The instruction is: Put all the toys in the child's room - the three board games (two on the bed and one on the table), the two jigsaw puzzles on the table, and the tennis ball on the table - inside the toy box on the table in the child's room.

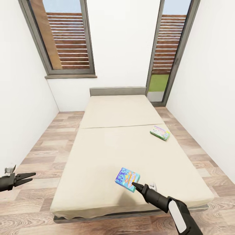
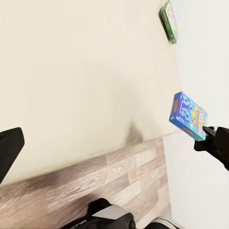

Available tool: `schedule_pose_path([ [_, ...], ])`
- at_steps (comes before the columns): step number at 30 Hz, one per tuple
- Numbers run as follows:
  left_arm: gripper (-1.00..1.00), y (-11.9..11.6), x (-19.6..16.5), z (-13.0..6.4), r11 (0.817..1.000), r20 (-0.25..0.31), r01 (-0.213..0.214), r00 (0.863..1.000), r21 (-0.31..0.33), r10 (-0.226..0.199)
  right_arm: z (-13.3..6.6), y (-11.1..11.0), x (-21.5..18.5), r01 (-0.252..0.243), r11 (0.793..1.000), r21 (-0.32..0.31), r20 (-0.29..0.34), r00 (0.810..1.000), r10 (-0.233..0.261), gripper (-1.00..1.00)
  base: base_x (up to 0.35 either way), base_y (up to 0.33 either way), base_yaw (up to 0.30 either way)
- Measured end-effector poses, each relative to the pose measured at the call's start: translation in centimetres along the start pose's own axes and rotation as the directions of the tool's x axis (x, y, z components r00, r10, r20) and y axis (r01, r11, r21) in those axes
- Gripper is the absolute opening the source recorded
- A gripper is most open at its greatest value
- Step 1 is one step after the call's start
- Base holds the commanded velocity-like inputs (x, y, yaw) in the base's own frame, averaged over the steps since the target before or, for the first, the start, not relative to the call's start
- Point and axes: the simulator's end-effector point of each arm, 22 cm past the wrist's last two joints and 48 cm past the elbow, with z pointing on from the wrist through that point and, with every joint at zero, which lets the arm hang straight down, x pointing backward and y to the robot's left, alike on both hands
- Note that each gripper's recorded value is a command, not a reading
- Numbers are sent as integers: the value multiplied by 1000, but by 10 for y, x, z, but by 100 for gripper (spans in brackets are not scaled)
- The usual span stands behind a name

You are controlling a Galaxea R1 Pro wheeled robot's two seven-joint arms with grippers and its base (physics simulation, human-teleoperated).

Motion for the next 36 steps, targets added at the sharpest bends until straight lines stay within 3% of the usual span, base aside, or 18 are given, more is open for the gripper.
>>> schedule_pose_path([
  [16,100,-22,-8,-8,1000,-3,3,1000,7,-3,-16,54,-23,82,996,-40,42,996,-81,-100,0,0,0],
  [25,100,-36,-12,-13,1000,-2,3,1000,16,-3,-32,105,-51,190,979,-75,99,978,-182,-100,0,0,1],
  [30,100,-53,-24,-19,999,2,-34,999,21,34,-37,120,-55,210,974,-83,110,974,-200,-100,0,0,43],
  [36,100,-81,-32,-24,998,-15,-22,1000,59,23,-42,134,-58,222,971,-88,117,970,-211,-100,0,0,65],
])
